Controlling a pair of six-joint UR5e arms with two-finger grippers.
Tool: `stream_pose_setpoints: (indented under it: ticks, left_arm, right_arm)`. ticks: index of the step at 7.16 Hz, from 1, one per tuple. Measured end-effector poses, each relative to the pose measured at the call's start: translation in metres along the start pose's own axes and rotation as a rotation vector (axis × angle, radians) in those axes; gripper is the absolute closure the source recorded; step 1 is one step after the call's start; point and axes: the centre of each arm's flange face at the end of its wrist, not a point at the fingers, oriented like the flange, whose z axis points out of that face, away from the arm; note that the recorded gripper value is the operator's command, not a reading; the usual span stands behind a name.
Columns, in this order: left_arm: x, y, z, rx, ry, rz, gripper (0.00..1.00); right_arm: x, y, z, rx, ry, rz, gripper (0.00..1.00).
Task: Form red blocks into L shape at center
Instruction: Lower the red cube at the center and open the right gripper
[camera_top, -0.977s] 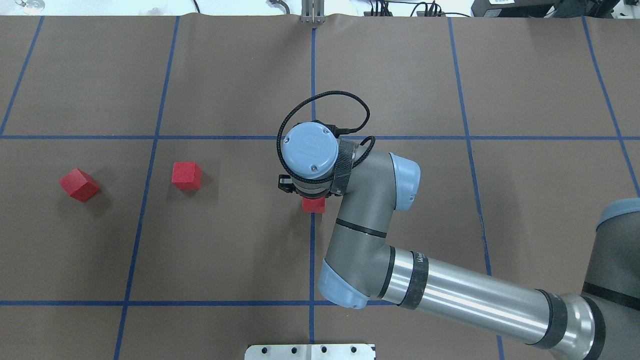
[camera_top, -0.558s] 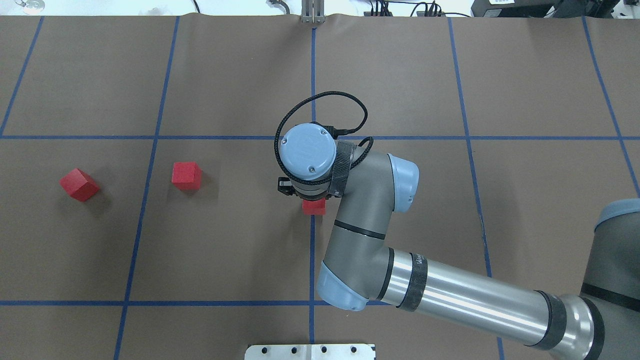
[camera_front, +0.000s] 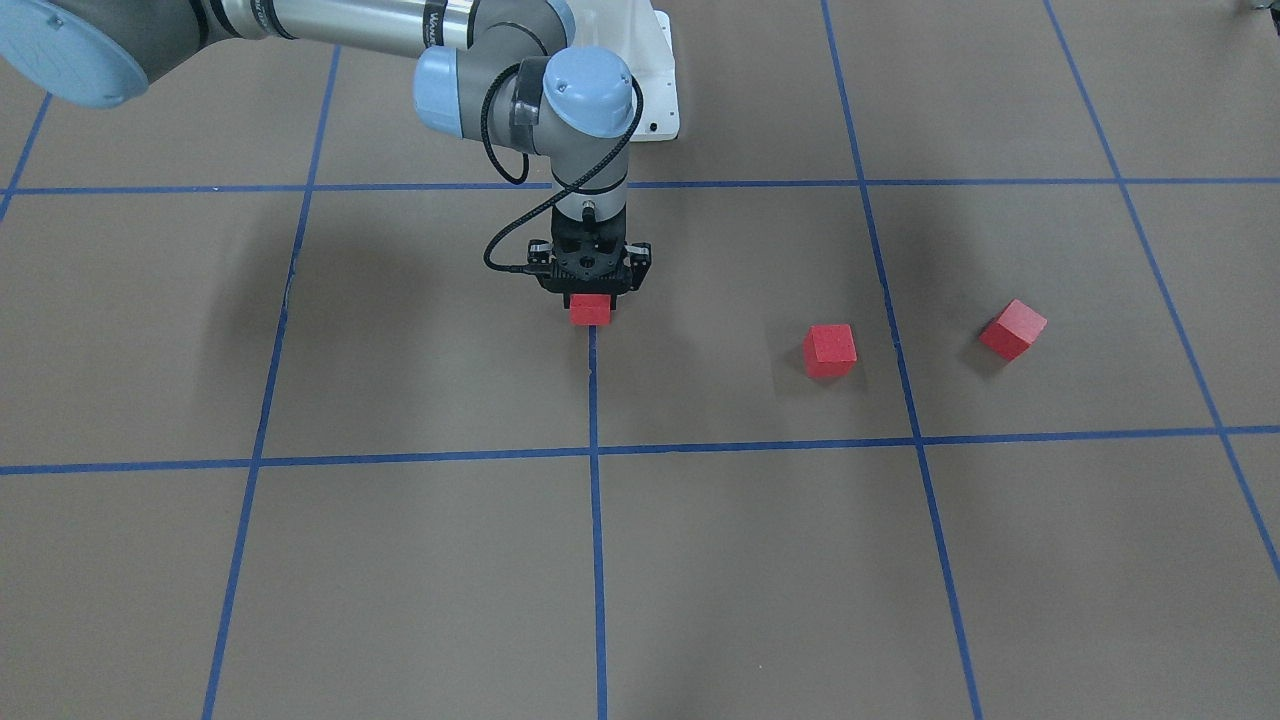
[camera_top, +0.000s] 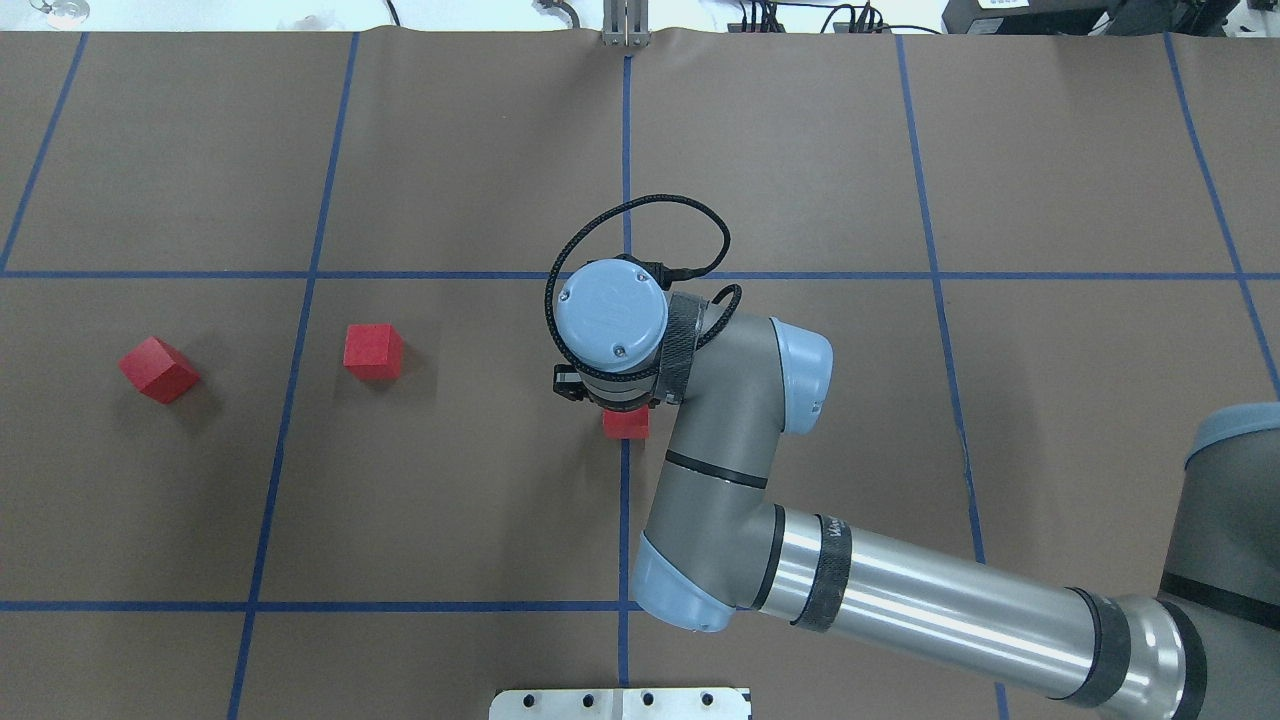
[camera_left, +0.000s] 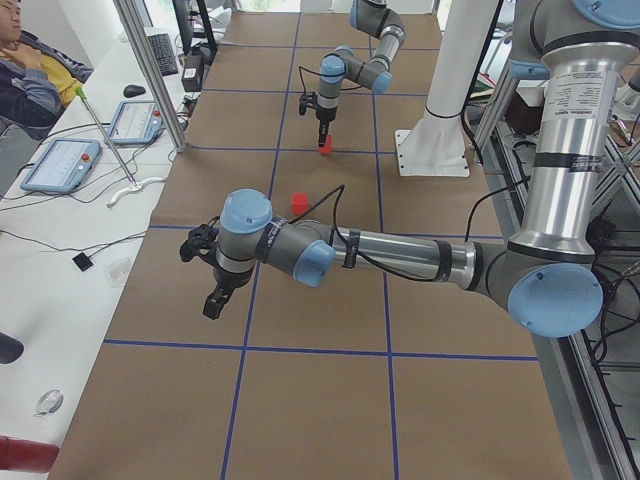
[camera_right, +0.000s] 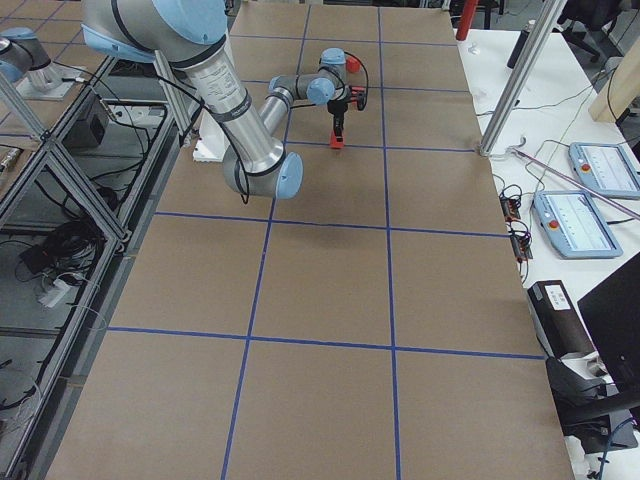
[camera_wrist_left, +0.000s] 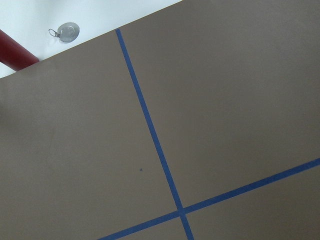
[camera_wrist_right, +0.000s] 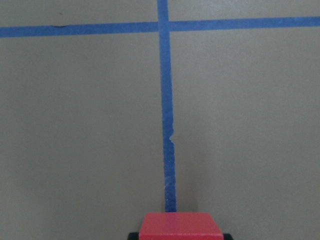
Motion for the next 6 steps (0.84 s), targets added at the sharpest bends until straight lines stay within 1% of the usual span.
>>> stream_pose_setpoints:
  ticks: [2, 3, 5, 6]
  left_arm:
    - [-0.0001, 0.0001, 0.0001, -0.001, 0.000, 0.000, 0.00]
    - [0.0000, 0.0001, 0.0001, -0.001, 0.001, 0.000, 0.00]
    - [-0.0002, 0.0007, 0.0003, -0.001, 0.000, -0.001, 0.00]
    - [-0.0002, 0.0008, 0.0003, -0.001, 0.000, -0.001, 0.00]
  right_arm:
    - [0.0001, 0.0007, 0.0008, 0.001, -0.004, 0.000, 0.50]
    - [0.0007, 0.0011, 0.0020, 0.003, -0.012, -0.001, 0.41]
    - [0.0017, 0.0034, 0.0049, 0.004, -0.020, -0.003, 0.40]
    - [0.0022, 0.0042, 0.0062, 0.004, -0.019, -0.004, 0.38]
